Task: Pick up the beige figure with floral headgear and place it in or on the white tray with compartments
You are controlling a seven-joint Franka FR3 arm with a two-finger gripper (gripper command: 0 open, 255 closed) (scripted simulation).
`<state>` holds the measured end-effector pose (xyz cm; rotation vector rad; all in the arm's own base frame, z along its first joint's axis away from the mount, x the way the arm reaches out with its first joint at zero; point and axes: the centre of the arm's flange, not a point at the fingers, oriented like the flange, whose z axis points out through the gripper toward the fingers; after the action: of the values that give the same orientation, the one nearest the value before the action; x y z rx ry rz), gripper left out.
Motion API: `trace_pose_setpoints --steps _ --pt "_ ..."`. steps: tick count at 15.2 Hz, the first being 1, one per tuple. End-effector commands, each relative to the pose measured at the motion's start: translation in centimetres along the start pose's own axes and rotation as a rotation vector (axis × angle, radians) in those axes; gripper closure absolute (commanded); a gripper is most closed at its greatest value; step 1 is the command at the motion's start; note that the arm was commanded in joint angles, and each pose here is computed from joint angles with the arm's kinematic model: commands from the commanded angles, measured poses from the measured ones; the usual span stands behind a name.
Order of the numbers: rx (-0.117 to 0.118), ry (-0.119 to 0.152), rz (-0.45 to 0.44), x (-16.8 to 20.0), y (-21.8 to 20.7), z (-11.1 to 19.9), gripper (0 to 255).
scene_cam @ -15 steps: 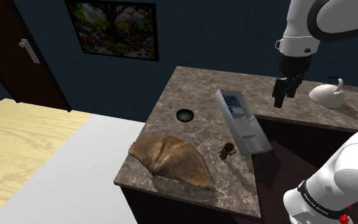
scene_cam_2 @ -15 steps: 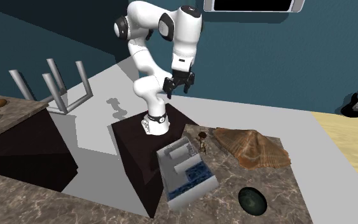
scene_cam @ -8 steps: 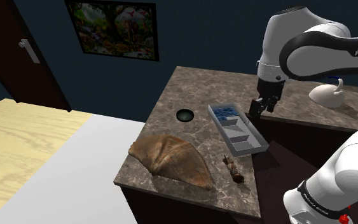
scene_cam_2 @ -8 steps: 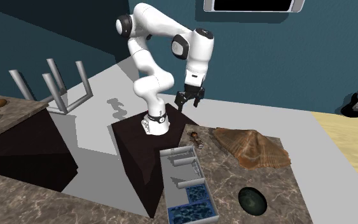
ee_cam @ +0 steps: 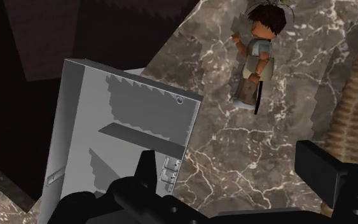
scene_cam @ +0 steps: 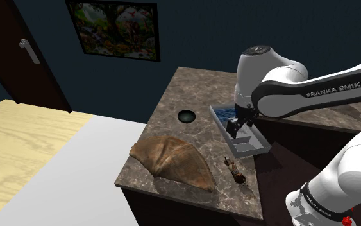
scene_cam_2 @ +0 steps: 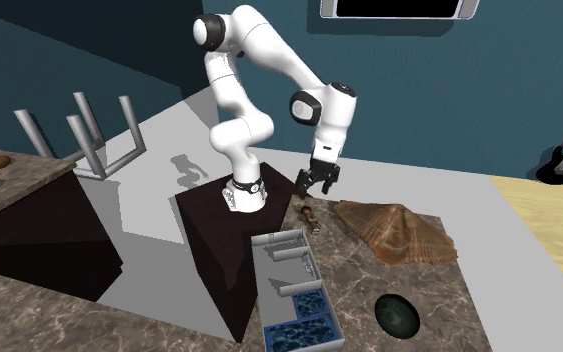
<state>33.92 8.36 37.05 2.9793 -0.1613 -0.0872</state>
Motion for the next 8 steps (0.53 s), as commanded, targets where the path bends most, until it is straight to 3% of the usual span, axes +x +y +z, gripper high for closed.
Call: trace_pose_setpoints --steps 1,4,8 --pt "-0.014 0.023 0.016 0.9 -1.7 1.7 0" --pt "-0.040 0.053 0.039 2.5 -4.0 4.6 0" --pt "-0.043 0.057 0.042 2.8 -4.3 6.5 0"
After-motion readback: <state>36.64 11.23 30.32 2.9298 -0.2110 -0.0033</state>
